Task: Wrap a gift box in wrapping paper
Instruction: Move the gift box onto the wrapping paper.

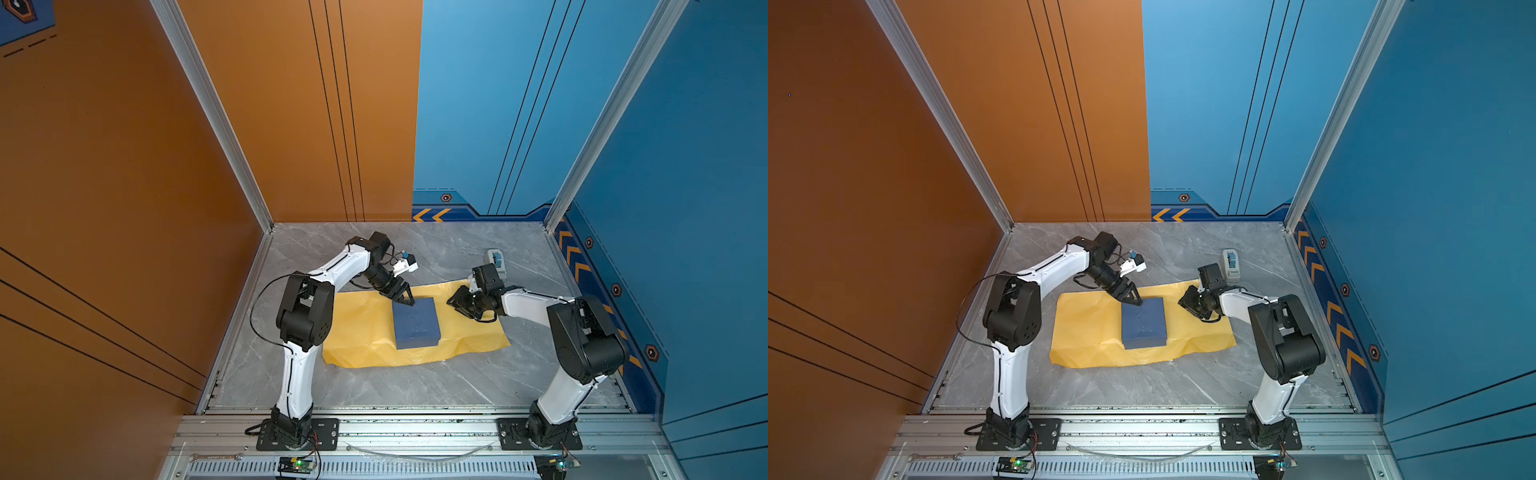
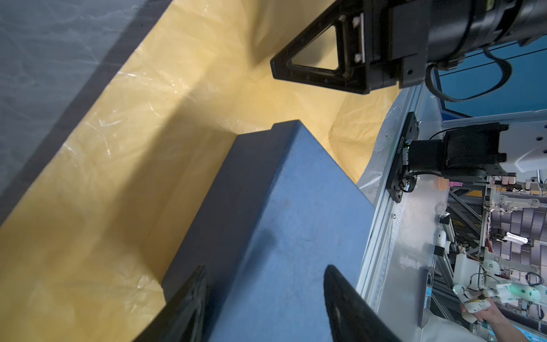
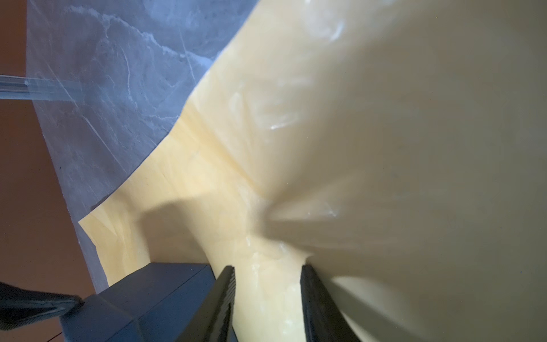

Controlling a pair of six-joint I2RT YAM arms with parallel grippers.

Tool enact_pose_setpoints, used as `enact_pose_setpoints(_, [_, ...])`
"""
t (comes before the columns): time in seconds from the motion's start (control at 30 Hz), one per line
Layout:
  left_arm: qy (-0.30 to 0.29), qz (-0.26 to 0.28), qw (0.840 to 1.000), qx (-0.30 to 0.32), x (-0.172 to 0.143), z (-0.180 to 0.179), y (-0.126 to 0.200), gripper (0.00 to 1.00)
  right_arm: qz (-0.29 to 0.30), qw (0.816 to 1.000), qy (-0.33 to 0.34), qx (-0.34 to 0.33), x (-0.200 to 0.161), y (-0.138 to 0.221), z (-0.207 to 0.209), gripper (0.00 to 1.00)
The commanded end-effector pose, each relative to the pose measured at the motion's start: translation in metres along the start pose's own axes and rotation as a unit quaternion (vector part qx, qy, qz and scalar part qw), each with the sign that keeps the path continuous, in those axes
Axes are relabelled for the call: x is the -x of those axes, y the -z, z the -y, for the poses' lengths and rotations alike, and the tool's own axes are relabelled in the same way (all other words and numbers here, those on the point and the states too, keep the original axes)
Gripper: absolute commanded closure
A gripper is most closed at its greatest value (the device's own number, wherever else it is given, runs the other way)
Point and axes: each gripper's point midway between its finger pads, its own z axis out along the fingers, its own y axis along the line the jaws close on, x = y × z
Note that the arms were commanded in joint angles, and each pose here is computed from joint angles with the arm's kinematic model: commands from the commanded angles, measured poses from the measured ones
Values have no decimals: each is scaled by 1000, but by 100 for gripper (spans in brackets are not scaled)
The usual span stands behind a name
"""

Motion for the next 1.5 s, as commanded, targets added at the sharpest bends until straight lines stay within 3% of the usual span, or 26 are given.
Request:
enact_pose_setpoints(0.0, [36,23,998,35,0,-2,27,37,-2,999,13,-36,-6,9,9,49])
enact_pose_setpoints(0.17, [105,96,983,115,-7,-22,63,36,8,998,68,9,-7,34,-27,32])
enact_pose_setpoints(0.3, [195,164,955,151,-32,-40,82,39,-19,994,107,15,-37,50,-41,27])
enact_pose_setpoints(0.43, [267,201,930,150,-67,-48,73,39,-48,990,124,36,-72,55,-54,25])
enact_pose_setpoints(0.63, [347,203,899,175,-120,-80,41,42,-68,986,143,50,-93,43,-70,25])
enact_pose_setpoints(1.0, [365,173,890,214,-146,-103,29,44,-66,984,160,50,-87,31,-79,29])
enact_pose_setpoints(1.47, [362,167,891,217,-148,-104,28,44,-66,982,163,64,-85,26,-86,33])
